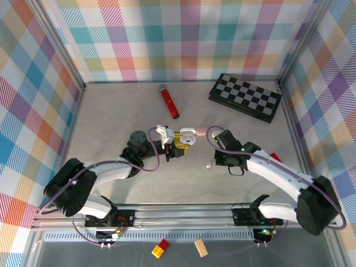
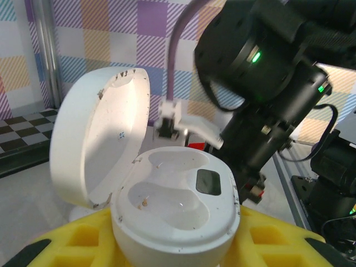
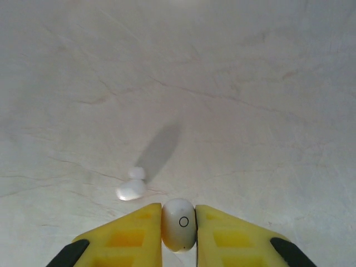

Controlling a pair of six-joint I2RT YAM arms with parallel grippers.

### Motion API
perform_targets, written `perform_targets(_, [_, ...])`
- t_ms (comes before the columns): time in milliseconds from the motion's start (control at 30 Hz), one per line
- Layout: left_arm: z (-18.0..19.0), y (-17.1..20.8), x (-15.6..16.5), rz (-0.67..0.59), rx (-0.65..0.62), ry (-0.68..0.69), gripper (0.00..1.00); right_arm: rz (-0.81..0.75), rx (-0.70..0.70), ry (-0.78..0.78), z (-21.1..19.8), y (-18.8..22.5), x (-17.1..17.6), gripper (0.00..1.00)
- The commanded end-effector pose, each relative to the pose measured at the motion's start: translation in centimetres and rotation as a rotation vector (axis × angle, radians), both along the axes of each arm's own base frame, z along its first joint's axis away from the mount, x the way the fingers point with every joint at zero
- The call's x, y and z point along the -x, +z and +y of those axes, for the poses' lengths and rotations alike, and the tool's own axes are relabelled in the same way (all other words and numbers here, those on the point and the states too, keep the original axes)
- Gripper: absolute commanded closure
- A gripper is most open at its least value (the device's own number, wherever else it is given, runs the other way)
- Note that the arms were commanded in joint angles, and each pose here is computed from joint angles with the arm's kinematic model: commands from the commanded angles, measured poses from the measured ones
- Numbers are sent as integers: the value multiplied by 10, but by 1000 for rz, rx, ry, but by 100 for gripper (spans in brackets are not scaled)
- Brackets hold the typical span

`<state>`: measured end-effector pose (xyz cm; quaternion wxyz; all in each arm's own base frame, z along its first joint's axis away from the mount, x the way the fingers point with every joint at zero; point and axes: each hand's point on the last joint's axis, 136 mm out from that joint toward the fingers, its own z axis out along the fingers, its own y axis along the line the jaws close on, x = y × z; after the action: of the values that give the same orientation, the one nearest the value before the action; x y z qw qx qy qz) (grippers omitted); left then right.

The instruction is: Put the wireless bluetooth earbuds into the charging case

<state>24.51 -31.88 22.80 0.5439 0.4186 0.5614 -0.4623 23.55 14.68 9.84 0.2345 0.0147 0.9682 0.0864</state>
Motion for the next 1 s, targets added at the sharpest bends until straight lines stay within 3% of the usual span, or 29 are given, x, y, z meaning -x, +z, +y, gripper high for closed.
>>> perform_targets(0, [-1,16,-3,-54,31,-3,64,-192,-95,101,15,43,-10,83])
perform_targets(500, [-2,18,6,-51,17,-53,64,-556,-449,623,89,191,19,82])
perform_targets(800, [-2,19,9,-47,19,-68,65,-562,-495,781,122,207,24,82])
perform_targets(967, [-2,21,10,-53,22,-73,65,-535,-452,788,129,196,17,82])
